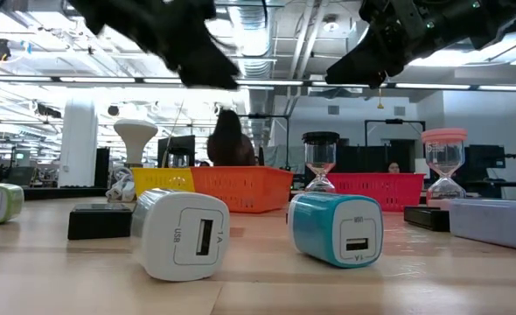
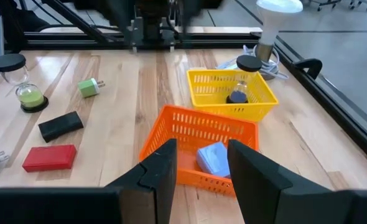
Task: Pick & Place Office items
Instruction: Put the bottom black sand timer into the yellow bin
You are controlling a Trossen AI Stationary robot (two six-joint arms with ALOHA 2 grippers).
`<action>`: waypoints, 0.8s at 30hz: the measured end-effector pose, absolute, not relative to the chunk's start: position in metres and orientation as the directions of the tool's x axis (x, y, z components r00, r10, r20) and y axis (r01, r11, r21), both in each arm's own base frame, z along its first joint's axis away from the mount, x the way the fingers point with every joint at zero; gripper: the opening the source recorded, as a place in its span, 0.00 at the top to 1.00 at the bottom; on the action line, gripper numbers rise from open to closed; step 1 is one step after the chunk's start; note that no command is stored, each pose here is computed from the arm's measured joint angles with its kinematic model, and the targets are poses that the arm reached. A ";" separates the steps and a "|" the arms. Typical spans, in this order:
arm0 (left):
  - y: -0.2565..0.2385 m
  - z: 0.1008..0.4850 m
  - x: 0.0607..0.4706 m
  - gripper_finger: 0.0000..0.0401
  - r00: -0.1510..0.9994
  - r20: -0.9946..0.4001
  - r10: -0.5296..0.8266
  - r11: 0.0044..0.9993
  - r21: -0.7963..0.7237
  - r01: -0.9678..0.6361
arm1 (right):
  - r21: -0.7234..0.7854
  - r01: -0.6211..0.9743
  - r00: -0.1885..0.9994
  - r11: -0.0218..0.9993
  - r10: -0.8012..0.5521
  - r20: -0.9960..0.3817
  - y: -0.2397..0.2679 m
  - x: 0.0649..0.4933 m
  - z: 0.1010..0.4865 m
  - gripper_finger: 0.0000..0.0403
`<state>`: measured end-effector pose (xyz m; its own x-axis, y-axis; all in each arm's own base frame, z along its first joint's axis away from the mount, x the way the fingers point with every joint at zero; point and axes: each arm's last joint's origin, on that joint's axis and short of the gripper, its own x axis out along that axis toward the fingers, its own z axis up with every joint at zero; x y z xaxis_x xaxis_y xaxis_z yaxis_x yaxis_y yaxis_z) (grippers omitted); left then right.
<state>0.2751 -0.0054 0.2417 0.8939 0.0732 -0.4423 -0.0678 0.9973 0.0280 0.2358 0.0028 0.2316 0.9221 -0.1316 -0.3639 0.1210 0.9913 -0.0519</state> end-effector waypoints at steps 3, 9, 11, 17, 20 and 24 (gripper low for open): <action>-0.029 0.253 0.262 0.39 0.900 -0.435 0.000 1.000 -0.003 -0.001 | -0.051 0.120 0.922 0.991 -0.131 -0.364 0.003 0.236 0.232 0.67; -0.072 0.253 0.246 0.39 0.880 -0.469 -0.071 0.996 -0.076 0.040 | -0.050 0.119 0.923 0.992 -0.129 -0.363 0.003 0.236 0.232 0.67; -0.086 0.249 0.244 0.39 0.871 -0.481 -0.101 0.994 -0.088 0.066 | -0.050 0.119 0.923 0.992 -0.129 -0.363 0.003 0.236 0.232 0.67; -0.119 0.239 0.236 0.39 0.847 -0.510 -0.149 0.986 -0.139 0.090 | -0.039 0.123 0.923 0.992 -0.129 -0.363 0.003 0.236 0.232 0.67; -0.132 0.233 0.232 0.39 0.833 -0.530 -0.159 0.982 -0.168 0.081 | -0.039 0.123 0.923 0.992 -0.128 -0.363 0.003 0.236 0.232 0.67; -0.149 0.224 0.226 0.37 0.813 -0.553 -0.186 0.977 -0.192 0.093 | -0.040 0.123 0.922 0.992 -0.129 -0.365 0.003 0.236 0.232 0.67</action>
<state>0.2265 -0.1489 0.2242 0.8125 -0.1857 -0.5525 0.0926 0.9770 -0.1922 0.2358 0.0029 0.2315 0.9221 -0.1285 -0.3650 0.1226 0.9917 -0.0395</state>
